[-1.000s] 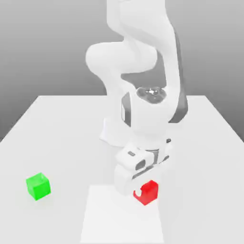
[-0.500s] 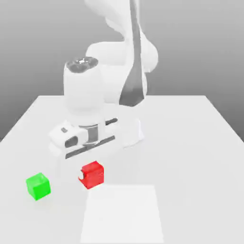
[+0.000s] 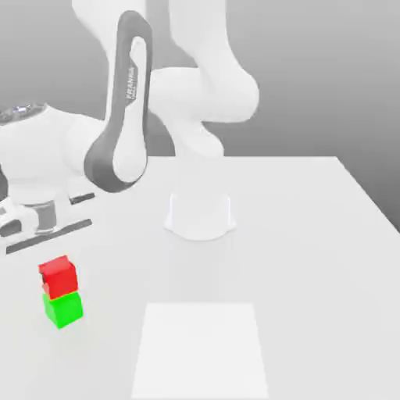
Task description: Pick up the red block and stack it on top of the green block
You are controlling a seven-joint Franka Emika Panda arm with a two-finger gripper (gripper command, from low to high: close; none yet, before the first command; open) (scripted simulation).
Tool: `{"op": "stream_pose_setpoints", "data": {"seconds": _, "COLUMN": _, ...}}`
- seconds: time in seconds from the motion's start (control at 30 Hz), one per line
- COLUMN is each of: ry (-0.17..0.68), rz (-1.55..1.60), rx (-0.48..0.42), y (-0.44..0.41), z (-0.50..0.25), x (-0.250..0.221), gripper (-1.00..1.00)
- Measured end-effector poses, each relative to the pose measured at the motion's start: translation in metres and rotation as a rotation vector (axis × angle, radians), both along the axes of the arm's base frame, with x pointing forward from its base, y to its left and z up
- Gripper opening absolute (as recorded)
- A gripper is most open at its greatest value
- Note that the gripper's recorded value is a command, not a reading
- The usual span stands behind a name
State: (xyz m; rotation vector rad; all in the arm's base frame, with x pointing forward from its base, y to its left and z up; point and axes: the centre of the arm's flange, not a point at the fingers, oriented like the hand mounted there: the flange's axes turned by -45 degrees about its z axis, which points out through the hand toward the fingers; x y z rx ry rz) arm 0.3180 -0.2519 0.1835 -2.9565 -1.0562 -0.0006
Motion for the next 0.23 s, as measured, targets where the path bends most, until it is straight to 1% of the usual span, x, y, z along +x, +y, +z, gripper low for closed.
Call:
{"op": "stream_pose_setpoints", "data": {"seconds": 0.17, "ry": 0.000, "rz": 0.000, "rx": -0.001, "y": 0.000, "z": -0.003, "x": 0.000, "gripper": 1.00}}
{"op": "stream_pose_setpoints", "data": {"seconds": 0.23, "ry": -0.002, "rz": 0.001, "rx": -0.001, "y": 0.000, "z": 0.008, "x": 0.001, "gripper": 1.00}}
